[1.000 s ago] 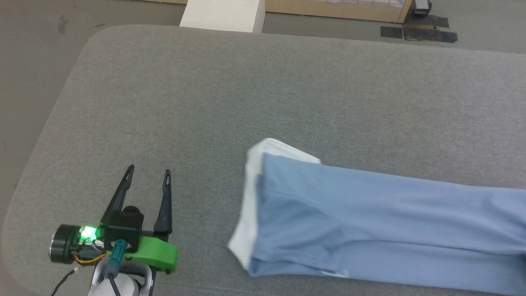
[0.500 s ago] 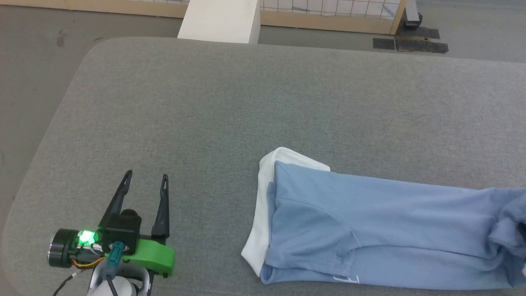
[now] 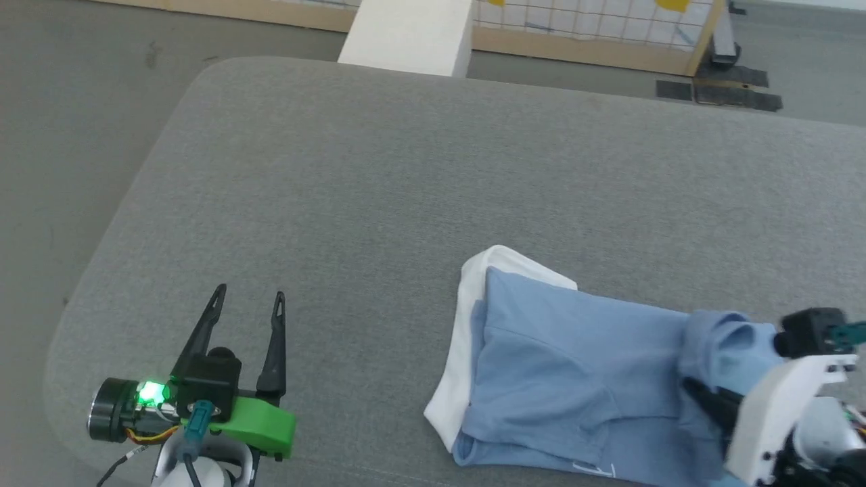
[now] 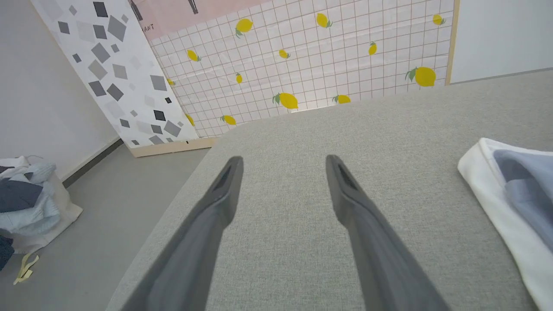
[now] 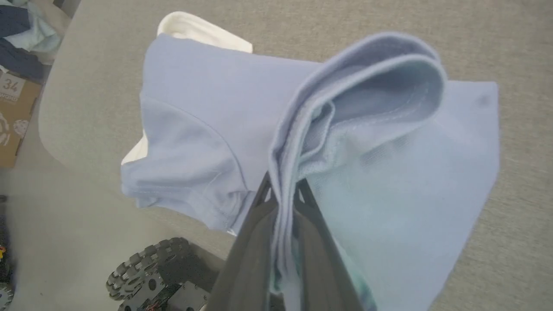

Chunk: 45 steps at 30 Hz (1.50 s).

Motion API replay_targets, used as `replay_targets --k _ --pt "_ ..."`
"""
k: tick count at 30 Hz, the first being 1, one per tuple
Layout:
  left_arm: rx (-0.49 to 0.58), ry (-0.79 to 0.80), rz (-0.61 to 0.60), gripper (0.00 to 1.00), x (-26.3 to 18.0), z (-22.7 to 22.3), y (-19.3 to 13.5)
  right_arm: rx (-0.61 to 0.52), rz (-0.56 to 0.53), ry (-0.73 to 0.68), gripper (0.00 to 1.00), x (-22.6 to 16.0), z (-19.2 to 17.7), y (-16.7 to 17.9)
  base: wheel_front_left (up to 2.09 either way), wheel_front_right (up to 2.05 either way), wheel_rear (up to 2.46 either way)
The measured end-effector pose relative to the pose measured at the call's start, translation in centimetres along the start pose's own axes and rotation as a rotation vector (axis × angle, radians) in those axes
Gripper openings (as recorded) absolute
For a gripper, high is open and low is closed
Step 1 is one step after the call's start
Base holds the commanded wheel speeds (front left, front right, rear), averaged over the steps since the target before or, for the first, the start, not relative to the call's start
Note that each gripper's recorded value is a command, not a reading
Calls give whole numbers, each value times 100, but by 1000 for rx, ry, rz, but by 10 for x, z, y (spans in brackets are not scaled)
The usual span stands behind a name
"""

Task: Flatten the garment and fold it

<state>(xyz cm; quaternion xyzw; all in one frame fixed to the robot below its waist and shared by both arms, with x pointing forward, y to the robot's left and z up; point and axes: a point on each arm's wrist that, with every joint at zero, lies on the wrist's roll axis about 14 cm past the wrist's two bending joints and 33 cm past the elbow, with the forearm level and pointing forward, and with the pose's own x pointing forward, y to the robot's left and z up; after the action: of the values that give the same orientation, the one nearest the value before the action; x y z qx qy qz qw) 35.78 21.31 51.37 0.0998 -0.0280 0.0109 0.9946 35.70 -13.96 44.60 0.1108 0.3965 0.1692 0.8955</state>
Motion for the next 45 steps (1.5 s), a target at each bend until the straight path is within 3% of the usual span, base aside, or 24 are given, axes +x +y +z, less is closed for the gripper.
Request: replay_targets --k 10,21,23,24,29,36,38,40,45 --pt "15 25 66 100 -13 -6 17 -62 270 65 0 31 16 99 0 0 0" --pt "30 56 125 100 -21 -14 30 -114 342 174 0 81 2 131 0 0 0" --pt "33 65 131 100 -23 -16 32 -110 355 185 49 87 -2 135 0 0 0" --pt "34 70 136 100 -23 -17 33 -110 371 194 100 89 -4 140 0 0 0" --pt "36 77 148 100 -24 -19 36 -68 430 202 100 92 -7 152 0 0 0" --pt "25 64 118 100 -19 -18 29 -114 399 39 100 87 35 152 0 0 0" --pt "20 56 103 100 -16 -16 26 -179 375 -50 100 80 56 148 0 0 0" --pt "-25 39 98 100 -9 -11 21 -392 260 -294 100 55 110 115 0 0 0" --pt "-62 5 66 100 2 -2 11 -505 130 -554 100 15 158 66 0 0 0"
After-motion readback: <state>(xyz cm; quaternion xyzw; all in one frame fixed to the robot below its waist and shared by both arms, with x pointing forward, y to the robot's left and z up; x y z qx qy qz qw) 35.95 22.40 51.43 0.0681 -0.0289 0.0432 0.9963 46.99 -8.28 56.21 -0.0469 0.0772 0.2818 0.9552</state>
